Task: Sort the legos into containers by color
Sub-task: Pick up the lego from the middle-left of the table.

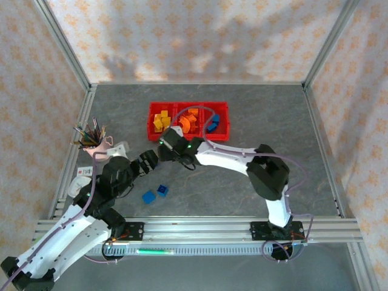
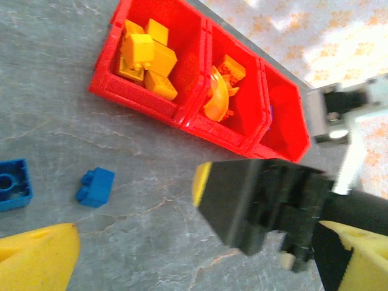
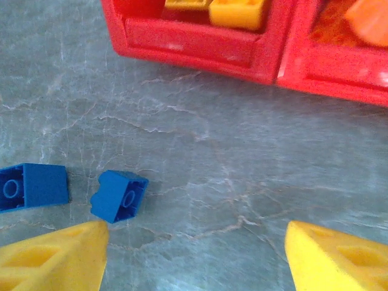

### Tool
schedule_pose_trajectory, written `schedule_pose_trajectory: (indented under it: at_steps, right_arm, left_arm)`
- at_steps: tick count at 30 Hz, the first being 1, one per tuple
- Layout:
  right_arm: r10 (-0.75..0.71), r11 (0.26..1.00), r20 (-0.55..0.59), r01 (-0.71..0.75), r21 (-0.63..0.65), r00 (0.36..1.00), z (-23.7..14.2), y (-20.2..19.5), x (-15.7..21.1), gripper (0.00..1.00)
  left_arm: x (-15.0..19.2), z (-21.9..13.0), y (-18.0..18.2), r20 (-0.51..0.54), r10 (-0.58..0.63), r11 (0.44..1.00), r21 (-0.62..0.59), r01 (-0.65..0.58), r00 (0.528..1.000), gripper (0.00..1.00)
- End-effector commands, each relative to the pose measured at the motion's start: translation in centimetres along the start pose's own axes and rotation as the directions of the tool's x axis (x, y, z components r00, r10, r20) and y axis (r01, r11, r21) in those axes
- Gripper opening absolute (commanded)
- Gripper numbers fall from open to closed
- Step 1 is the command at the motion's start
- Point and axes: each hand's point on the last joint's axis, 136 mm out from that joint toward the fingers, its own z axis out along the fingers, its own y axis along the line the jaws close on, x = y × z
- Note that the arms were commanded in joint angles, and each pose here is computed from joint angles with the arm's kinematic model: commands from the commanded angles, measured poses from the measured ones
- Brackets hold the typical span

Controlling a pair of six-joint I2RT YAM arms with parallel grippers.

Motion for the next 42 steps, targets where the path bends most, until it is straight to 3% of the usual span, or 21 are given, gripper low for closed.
schedule_pose_trajectory:
  at_steps: [1,12,23,32,39,42]
  right_arm:
    - [0.011,0.999,-0.005,-0.011,-0.033,1.000,1.0,2.1,-0.1,0.77]
    - [-0.015,0.999,-0.063,0.013,-0.029,0.998,5.7,4.8,1.3,0.73]
    - [-0.025,1.000,-0.111,0.024,-0.014,0.994,8.4,5.0,2.8,0.51]
    - [-0.037,0.999,-0.090,0.038,0.009,0.995,6.6,4.4,2.2,0.29]
    - [-0.010,1.000,-0.027,0.009,-0.013,1.000,2.1,2.9,-0.2,0.27]
    - [0.046,0.999,-0.009,-0.046,-0.021,0.999,0.1,0.4,-1.1,0.25]
  left_arm:
    - [0.0,-0.9,2.4,0.016,-0.019,0.996,-0.091,0.020,1.000,0.99]
    - [-0.4,-1.7,2.9,0.053,-0.068,0.993,-0.089,0.072,0.996,0.99]
    - [-0.2,-1.2,2.9,0.049,-0.074,0.993,-0.085,0.078,0.996,0.99]
    - [-0.1,-1.0,2.5,0.039,-0.076,0.995,-0.068,0.078,0.996,0.99]
    - [-0.2,-0.9,1.3,0.024,-0.063,0.997,-0.032,0.064,0.998,0.99]
    - [-0.1,-0.5,0.6,0.007,-0.050,0.999,-0.013,0.050,0.999,0.99]
